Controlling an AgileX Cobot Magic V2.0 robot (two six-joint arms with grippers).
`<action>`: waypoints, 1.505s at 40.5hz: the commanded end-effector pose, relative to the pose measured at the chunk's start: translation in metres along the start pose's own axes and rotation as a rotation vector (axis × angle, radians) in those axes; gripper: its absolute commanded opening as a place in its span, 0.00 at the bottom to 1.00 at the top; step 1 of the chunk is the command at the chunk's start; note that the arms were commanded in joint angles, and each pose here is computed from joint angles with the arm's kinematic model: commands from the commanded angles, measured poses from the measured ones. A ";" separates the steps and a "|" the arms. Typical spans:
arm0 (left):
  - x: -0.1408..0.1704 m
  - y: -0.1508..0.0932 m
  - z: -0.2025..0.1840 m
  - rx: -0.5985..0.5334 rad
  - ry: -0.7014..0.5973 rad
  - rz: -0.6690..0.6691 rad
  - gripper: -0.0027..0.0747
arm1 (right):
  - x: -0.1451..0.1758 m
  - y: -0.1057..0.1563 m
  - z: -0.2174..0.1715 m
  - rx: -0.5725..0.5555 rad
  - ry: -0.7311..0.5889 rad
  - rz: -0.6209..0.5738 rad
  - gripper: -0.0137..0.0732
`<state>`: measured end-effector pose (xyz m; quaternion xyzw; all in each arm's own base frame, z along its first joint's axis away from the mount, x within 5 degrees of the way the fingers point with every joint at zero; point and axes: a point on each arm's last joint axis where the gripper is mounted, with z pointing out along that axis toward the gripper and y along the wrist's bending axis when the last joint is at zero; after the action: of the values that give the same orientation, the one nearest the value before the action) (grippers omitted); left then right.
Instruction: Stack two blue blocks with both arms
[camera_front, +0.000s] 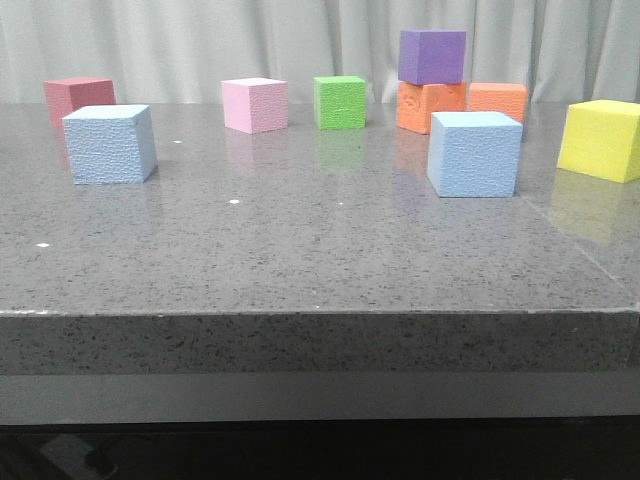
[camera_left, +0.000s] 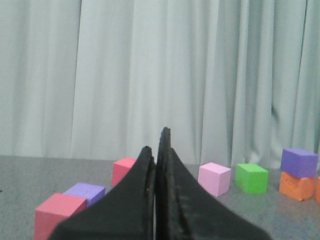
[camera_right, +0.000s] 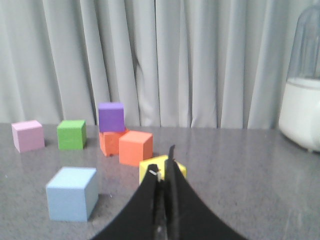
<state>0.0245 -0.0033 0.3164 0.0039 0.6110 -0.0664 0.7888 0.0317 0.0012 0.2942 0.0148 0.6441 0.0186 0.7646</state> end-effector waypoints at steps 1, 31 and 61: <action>-0.043 -0.004 0.005 0.007 -0.010 -0.014 0.01 | -0.036 0.002 0.006 0.002 -0.010 -0.024 0.01; -0.050 -0.006 0.062 -0.002 0.364 -0.017 0.01 | -0.039 0.002 0.067 0.002 0.386 -0.017 0.01; -0.051 -0.003 0.062 -0.025 0.346 0.047 0.74 | -0.040 0.001 0.068 0.011 0.366 -0.022 0.68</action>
<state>0.0701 -0.0067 0.3668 0.0255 0.7703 -0.0365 0.6361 0.0886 0.0011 0.3285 0.0090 0.8046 0.0142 0.5936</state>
